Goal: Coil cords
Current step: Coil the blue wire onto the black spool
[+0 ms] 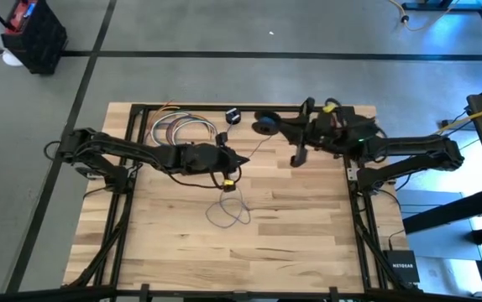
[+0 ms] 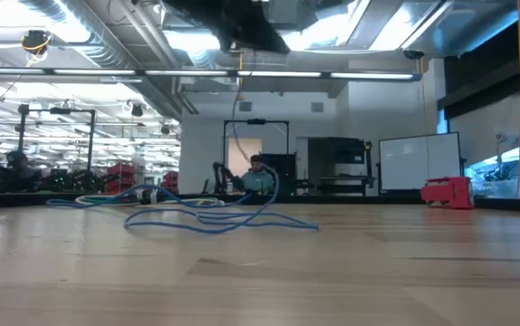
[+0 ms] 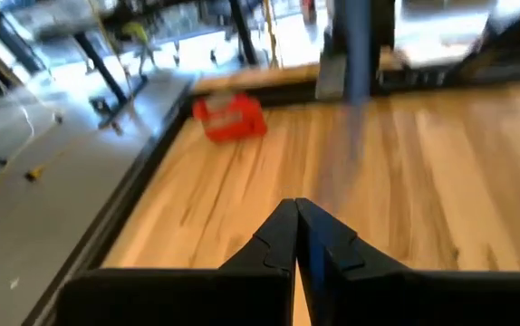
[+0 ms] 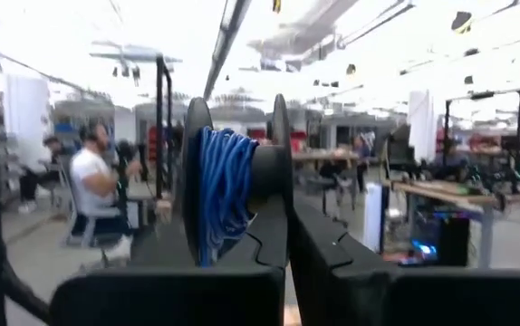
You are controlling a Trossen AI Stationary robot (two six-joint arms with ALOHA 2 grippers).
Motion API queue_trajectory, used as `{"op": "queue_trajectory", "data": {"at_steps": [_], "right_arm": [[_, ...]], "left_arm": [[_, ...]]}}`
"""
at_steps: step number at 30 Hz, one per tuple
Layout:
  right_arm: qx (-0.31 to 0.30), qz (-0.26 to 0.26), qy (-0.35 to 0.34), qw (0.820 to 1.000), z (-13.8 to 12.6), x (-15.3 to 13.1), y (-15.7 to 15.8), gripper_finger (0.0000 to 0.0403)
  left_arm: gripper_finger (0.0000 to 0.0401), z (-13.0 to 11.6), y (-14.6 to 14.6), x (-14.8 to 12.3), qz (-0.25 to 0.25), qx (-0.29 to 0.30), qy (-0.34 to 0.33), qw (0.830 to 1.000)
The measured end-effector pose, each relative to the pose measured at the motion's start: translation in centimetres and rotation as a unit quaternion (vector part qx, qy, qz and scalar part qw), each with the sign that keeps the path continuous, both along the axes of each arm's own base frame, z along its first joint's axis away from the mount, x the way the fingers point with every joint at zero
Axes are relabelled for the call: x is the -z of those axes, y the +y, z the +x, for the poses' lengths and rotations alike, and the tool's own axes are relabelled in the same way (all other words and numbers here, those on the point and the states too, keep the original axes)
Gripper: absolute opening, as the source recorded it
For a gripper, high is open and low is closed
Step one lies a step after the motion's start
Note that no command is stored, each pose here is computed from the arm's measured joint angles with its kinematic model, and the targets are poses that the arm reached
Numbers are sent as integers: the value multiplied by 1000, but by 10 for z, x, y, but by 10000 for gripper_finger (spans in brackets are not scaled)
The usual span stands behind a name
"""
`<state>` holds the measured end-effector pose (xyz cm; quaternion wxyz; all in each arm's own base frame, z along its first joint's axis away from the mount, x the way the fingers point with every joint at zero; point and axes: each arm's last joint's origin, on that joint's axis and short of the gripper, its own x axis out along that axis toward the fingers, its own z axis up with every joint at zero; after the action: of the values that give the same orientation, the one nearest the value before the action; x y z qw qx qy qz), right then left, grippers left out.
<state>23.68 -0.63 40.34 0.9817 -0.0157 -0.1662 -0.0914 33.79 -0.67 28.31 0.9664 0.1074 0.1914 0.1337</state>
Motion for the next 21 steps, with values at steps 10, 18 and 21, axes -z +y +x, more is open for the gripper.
{"op": "queue_trajectory", "data": {"at_steps": [10,18,21], "right_arm": [[-2,1,16,1000,-6,-1,0,5],[5,-6,30,1000,-5,2,0,5],[5,-7,33,999,-5,2,0,5]], "left_arm": [[4,0,-4,-3,-11,2,-17,1000],[98,-3,-8,-7,1,12,-17,1000],[134,-7,-13,-15,14,24,-25,999]]}}
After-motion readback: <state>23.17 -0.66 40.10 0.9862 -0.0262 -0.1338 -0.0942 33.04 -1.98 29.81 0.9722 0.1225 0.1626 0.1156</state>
